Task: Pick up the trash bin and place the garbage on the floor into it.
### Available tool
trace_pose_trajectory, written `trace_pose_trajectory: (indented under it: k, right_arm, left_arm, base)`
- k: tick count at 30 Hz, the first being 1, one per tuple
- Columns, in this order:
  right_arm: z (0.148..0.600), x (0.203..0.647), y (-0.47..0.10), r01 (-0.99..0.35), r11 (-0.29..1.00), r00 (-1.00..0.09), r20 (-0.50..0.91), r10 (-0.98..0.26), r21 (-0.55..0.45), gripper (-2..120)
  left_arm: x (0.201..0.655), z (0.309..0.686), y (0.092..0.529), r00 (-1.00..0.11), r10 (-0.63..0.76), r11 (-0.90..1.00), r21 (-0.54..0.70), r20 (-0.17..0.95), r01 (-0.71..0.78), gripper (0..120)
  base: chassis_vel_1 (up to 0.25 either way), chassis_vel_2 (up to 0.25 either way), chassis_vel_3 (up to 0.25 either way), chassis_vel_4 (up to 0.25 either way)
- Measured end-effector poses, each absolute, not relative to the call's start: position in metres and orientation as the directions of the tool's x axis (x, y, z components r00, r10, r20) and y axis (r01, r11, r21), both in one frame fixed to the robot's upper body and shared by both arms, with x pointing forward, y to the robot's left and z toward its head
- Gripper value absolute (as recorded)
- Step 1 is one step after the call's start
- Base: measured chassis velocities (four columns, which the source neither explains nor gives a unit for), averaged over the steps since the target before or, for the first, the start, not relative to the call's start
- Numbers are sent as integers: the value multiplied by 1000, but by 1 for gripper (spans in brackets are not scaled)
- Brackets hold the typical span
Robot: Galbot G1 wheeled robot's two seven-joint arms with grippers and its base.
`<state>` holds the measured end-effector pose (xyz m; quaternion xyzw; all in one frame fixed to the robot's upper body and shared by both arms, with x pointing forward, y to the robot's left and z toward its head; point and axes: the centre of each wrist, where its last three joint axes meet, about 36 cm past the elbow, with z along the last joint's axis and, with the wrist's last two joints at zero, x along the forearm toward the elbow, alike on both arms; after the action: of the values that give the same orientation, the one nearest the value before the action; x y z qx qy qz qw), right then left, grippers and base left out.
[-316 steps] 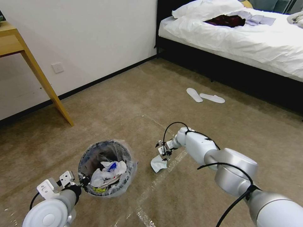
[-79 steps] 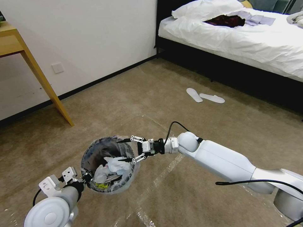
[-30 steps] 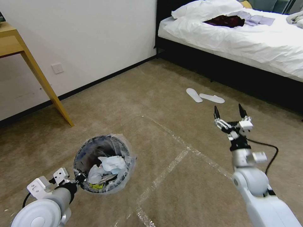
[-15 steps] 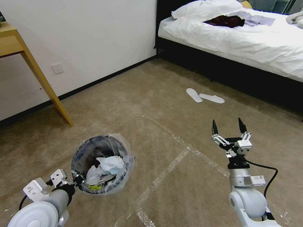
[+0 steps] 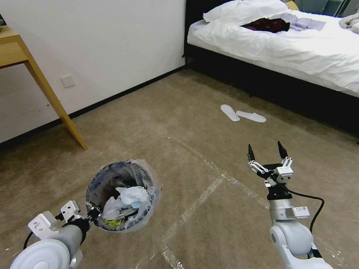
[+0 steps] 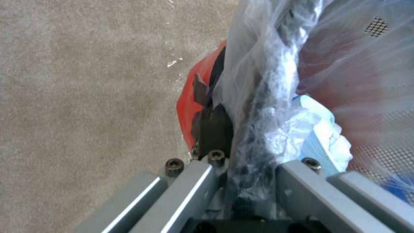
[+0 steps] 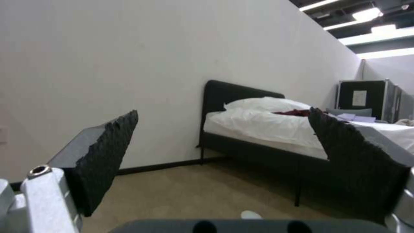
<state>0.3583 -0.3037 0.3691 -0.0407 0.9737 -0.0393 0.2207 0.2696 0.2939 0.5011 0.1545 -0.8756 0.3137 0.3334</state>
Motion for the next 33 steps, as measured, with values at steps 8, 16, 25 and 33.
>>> trace_pose_trajectory:
  k: [8, 16, 25, 33]
  right_arm:
    - [364, 362, -304, -69, 992, -902, -418, -107, -105, 100]
    - [364, 366, -302, -76, 992, -901, -419, -113, -105, 100]
    - [361, 366, -295, -93, 991, -902, -413, -126, -99, 100]
    - [360, 367, -293, -97, 991, -902, -413, -128, -96, 100]
  left_arm:
    - [270, 500, 293, -729, -62, 753, -448, 681, -482, 0]
    - [269, 498, 292, -728, -62, 749, -450, 682, -486, 0]
    - [267, 496, 288, -727, -62, 741, -456, 684, -492, 0]
    - [267, 497, 288, -728, -62, 742, -457, 682, -491, 0]
  base:
    - [-43, 35, 40, -33]
    - [-99, 92, 88, -94]
    - [-73, 70, 64, -70]
    - [-76, 83, 71, -78]
